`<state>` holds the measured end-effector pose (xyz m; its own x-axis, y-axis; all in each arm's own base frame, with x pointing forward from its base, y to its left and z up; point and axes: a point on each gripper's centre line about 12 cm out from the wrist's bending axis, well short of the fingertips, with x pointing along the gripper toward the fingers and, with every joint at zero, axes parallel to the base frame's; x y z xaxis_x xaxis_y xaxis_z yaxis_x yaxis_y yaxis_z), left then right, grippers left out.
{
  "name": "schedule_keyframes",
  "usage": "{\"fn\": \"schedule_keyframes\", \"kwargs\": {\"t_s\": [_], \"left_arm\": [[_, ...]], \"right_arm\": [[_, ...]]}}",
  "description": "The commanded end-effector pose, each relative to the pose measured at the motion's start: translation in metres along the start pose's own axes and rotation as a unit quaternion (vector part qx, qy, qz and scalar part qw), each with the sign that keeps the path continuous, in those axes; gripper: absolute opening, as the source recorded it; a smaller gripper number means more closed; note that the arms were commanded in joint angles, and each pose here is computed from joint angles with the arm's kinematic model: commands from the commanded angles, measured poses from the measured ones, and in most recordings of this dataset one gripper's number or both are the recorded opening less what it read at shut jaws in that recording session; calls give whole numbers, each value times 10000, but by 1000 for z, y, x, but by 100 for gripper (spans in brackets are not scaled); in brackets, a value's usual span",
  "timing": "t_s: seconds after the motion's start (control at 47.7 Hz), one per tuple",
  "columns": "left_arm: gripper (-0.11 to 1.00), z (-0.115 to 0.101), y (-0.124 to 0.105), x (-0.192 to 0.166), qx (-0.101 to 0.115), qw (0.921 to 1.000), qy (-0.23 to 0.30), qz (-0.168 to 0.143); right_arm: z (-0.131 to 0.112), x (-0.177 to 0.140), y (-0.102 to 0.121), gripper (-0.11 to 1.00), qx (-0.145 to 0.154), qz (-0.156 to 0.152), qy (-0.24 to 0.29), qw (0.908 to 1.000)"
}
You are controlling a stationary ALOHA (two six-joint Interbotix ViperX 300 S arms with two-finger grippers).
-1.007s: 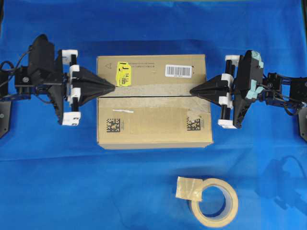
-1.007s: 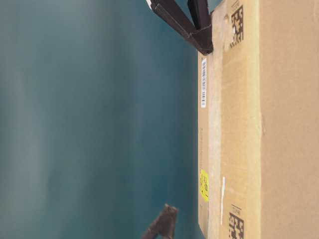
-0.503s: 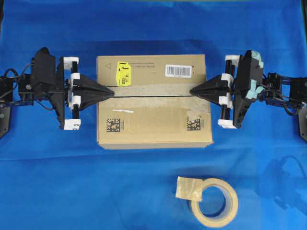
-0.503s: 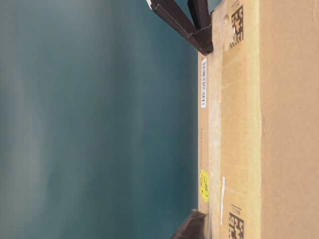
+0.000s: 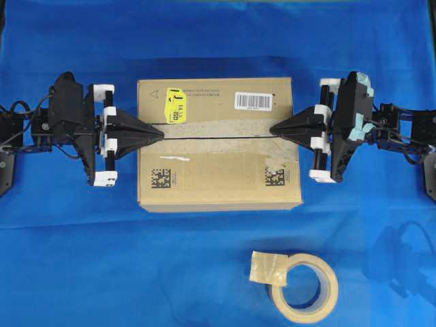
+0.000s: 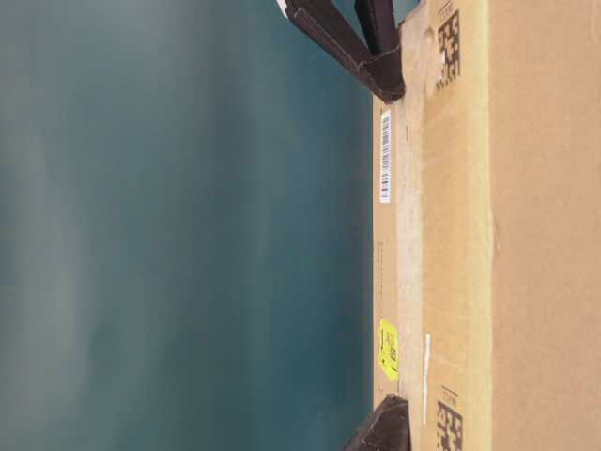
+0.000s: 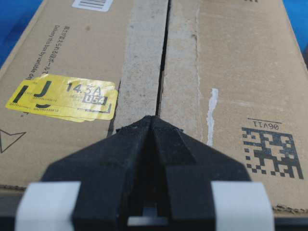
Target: Close the cardboard box.
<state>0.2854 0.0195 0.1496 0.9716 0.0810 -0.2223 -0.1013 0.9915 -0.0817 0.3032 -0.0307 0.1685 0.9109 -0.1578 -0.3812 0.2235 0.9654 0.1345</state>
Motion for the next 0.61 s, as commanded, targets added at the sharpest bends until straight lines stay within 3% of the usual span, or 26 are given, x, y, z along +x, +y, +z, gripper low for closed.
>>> {"fn": "schedule_keyframes", "kwargs": {"t_s": [0.0,0.587], "left_arm": [[0,2,0,2,4,10000,-38,-5],[0,2,-1,2,9,10000,-38,-10]], "right_arm": [[9,2,1,0,18,10,-138,9999],[9,2,1,0,10,10,-130,9999]]}}
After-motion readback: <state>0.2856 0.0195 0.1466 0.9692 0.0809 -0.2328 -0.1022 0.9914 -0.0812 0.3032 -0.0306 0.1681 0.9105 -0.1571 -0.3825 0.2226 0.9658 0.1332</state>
